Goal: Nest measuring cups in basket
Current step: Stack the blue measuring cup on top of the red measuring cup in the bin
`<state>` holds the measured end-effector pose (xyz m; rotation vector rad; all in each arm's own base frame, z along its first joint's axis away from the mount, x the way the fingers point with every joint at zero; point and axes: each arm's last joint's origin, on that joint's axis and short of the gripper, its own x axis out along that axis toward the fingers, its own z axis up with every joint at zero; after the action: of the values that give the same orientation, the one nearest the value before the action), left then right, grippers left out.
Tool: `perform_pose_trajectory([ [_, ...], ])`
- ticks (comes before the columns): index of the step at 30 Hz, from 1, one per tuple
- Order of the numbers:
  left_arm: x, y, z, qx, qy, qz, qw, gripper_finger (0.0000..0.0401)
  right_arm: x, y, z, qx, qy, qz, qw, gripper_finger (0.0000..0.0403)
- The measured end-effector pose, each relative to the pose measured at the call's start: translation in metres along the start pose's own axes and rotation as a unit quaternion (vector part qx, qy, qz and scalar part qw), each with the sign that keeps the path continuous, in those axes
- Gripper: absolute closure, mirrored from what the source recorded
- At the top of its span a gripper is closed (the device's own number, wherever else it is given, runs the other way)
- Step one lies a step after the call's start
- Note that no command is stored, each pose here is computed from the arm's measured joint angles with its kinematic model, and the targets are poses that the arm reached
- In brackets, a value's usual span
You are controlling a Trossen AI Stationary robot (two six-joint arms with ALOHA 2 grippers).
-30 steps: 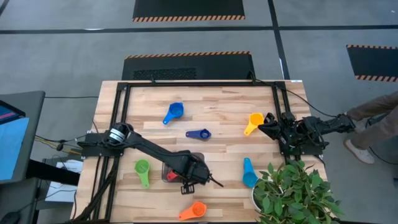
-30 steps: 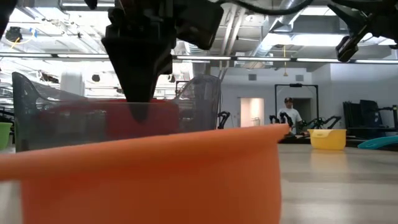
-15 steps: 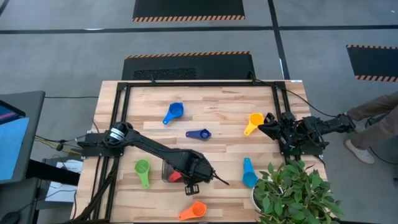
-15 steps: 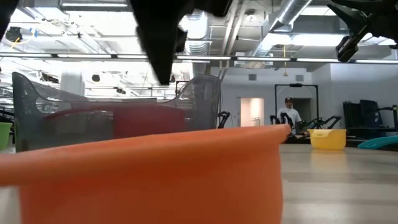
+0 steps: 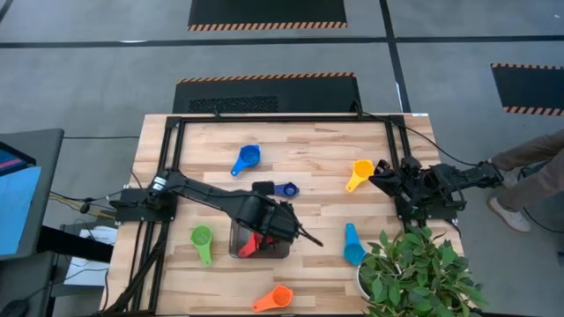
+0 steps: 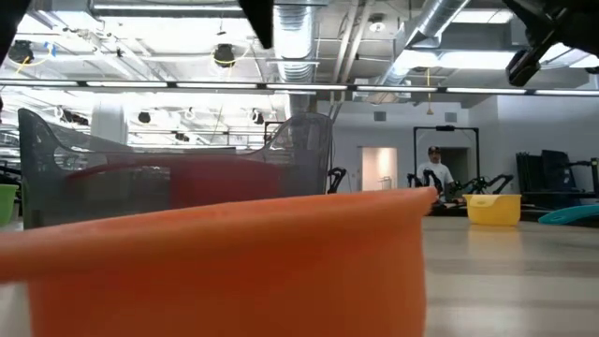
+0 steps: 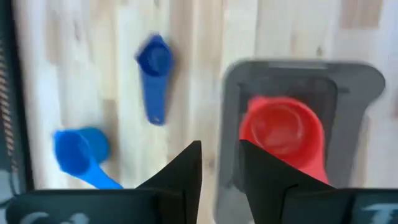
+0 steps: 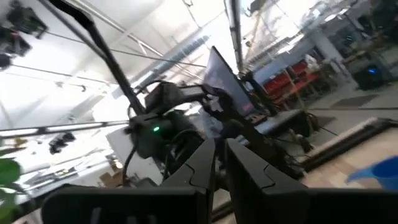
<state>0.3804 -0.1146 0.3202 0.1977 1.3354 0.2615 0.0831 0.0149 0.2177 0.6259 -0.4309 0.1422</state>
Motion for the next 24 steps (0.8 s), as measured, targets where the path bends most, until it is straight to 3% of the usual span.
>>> perform_pose_trajectory([
  [3,0.004,0.020,0.001,-0.014,0.005,0.055,0.998,0.0305,0.000,0.003,0.003,0.004,-0.008,0.024,1.000,0.0339],
  [9,0.030,0.076,-0.006,-0.073,0.053,0.104,0.990,0.0305,0.000,0.003,0.002,-0.001,-0.003,0.033,0.999,0.0339],
  [14,0.083,0.119,-0.022,-0.118,0.119,0.067,0.984,0.0305,0.000,0.003,0.003,-0.009,-0.004,0.031,0.999,0.0339],
  [18,0.125,0.147,-0.033,-0.167,0.130,0.046,0.976,0.0305,0.000,0.003,0.003,-0.028,-0.007,0.032,0.999,0.0339],
  [24,0.138,0.186,-0.040,-0.213,0.134,0.067,0.965,0.0305,0.000,0.004,0.005,-0.038,-0.019,0.036,0.998,0.0339],
])
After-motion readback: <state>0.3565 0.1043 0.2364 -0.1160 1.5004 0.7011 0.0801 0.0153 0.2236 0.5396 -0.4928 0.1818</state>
